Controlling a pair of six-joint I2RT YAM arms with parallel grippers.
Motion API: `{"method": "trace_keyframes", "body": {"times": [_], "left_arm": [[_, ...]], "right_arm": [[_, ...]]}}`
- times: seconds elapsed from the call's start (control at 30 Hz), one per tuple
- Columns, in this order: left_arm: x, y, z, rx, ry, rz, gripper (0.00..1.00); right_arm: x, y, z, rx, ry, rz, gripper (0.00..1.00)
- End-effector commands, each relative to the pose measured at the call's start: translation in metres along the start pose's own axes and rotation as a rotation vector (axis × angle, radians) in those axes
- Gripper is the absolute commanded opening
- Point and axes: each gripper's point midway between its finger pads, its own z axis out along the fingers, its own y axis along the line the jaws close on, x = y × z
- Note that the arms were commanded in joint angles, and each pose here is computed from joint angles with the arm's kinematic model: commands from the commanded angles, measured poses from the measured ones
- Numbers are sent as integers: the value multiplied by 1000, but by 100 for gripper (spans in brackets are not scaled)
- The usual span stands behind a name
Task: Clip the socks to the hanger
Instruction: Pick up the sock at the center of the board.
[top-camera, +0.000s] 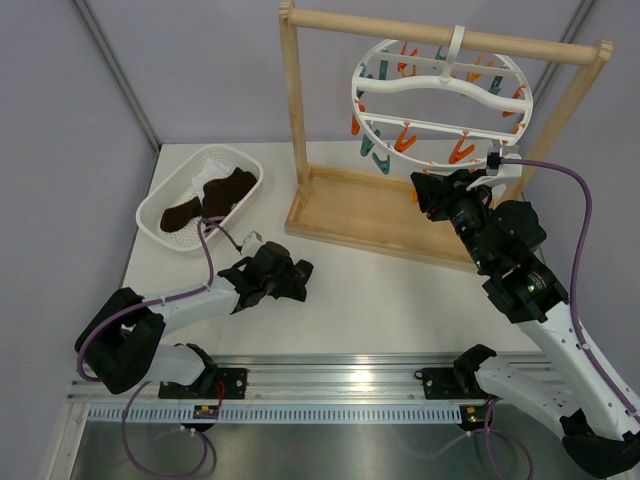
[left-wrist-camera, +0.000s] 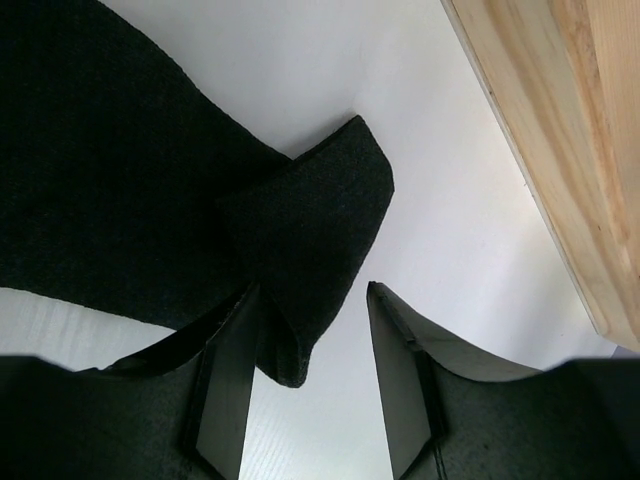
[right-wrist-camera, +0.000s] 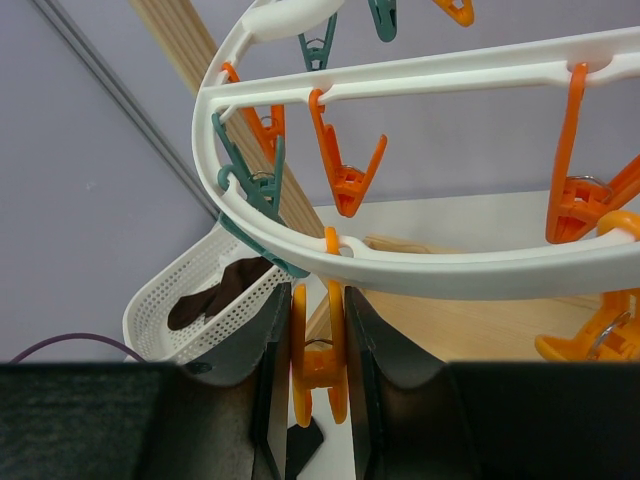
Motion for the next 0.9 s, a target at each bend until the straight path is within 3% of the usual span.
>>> {"method": "trace_keyframes", "body": {"times": [0.0, 0.3, 0.43, 0.57, 0.73, 0.83, 0.87], "left_arm": [[-9, -2, 4, 12, -48, -22, 49], [-10, 8, 10, -11, -61, -10, 44], [-13, 8, 11, -15, -68, -1, 34], [-21, -2, 2, 10, -87, 20, 13], [-45, -30, -25, 83, -156, 122, 0], [-64, -63, -49, 183, -220, 275, 0], [-66, -73, -56, 223, -224, 388, 0]], "right_arm": [[19, 6, -6, -42, 87, 4, 11], [21, 7, -4, -43, 94, 6, 11], [21, 6, -4, -40, 93, 6, 11], [19, 7, -5, -43, 91, 6, 11], [18, 8, -6, -46, 89, 7, 11], [14, 11, -6, -56, 88, 8, 11], [14, 12, -5, -61, 92, 6, 11]]}}
